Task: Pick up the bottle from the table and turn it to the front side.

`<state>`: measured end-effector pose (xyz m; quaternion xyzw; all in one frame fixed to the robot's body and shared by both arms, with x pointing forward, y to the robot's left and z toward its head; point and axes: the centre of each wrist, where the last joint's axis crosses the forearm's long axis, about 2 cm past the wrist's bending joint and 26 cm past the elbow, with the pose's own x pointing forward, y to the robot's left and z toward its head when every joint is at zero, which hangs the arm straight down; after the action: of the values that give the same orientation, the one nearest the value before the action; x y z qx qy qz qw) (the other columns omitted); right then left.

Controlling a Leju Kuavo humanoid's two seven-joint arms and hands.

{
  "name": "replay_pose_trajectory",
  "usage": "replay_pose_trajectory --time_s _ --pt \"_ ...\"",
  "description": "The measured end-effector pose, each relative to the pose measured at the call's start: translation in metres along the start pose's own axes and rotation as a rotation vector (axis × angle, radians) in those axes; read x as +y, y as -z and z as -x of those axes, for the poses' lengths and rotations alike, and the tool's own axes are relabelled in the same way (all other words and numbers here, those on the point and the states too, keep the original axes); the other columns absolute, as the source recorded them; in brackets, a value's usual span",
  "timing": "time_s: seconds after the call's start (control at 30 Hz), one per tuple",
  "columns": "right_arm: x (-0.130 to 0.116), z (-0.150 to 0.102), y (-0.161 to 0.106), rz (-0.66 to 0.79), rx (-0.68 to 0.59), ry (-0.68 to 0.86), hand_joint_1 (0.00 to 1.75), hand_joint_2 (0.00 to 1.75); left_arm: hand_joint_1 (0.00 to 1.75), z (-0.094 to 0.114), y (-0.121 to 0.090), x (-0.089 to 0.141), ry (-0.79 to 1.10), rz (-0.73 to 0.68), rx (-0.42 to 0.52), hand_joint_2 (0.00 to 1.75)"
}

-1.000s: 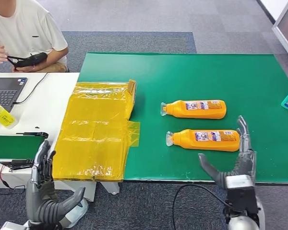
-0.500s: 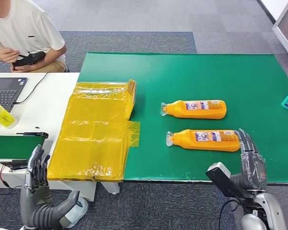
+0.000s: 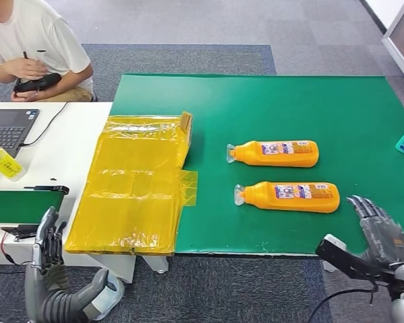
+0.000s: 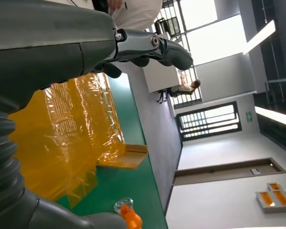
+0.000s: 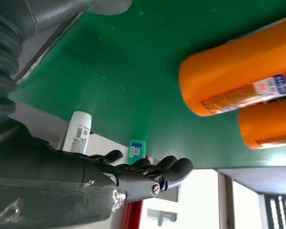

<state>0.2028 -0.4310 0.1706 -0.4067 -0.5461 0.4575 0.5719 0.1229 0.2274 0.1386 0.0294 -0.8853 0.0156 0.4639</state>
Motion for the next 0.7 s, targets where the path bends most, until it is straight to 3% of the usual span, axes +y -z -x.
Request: replay_pose_trajectory --time_s 0.13,0.33,0.7 --pt "-0.030 0.020 0.016 -0.050 -0.007 -0.067 0.00 1.75 0.00 0.000 -0.004 0.004 0.001 0.001 0.012 1.75" --pt "-0.068 0.035 0.065 -0.096 -0.027 -0.127 0.00 1.75 0.00 0.001 -0.004 0.006 0.023 0.026 0.018 1.75" --pt "-0.082 0.049 0.101 -0.130 -0.004 -0.149 0.00 1.75 0.00 0.006 -0.005 0.006 0.018 0.048 0.033 1.75"
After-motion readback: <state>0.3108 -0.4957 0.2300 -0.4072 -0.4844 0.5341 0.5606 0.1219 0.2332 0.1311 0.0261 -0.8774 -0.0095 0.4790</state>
